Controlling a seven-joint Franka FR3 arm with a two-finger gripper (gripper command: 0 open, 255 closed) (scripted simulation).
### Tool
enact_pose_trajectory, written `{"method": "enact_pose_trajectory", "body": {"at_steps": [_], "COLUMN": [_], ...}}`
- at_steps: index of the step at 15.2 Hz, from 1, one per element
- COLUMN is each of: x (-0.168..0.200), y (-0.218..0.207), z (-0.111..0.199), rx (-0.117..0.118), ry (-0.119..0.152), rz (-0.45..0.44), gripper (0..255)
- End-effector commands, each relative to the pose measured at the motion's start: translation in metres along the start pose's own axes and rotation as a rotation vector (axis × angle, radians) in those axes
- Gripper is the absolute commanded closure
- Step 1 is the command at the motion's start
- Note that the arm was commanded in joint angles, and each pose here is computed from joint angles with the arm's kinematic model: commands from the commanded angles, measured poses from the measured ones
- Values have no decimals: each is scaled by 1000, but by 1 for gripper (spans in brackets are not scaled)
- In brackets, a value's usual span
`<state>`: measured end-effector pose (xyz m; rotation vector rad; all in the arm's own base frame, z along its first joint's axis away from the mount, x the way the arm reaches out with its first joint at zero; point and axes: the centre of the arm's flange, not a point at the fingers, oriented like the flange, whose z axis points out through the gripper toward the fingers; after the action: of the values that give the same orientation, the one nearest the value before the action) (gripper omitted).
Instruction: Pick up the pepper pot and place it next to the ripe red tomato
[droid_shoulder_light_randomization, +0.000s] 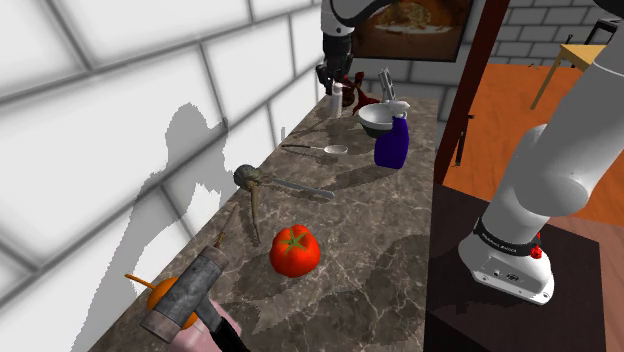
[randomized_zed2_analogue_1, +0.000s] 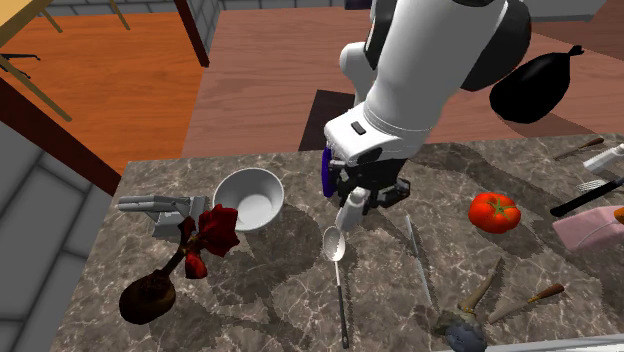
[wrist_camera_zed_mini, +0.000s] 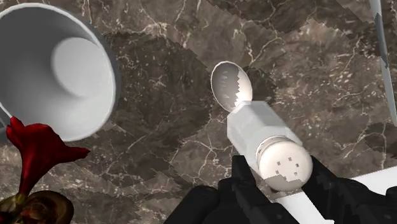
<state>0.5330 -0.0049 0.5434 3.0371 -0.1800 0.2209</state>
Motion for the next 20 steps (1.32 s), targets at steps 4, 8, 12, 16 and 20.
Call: {"method": "enact_pose_trajectory", "body": {"at_steps": [4, 8, 12, 16, 20], "x": [-31, -57, -83, -109, -129], "y": [-58, -103, -148, -194, -226], "z": [-8, -16, -24, -32, -27], "rx": [-1, -1, -1, -1, -1], "ry": [0, 0, 0, 0, 0], "rz": [2, 2, 2, 2, 2], "gripper": [255, 255, 255, 255, 255]}}
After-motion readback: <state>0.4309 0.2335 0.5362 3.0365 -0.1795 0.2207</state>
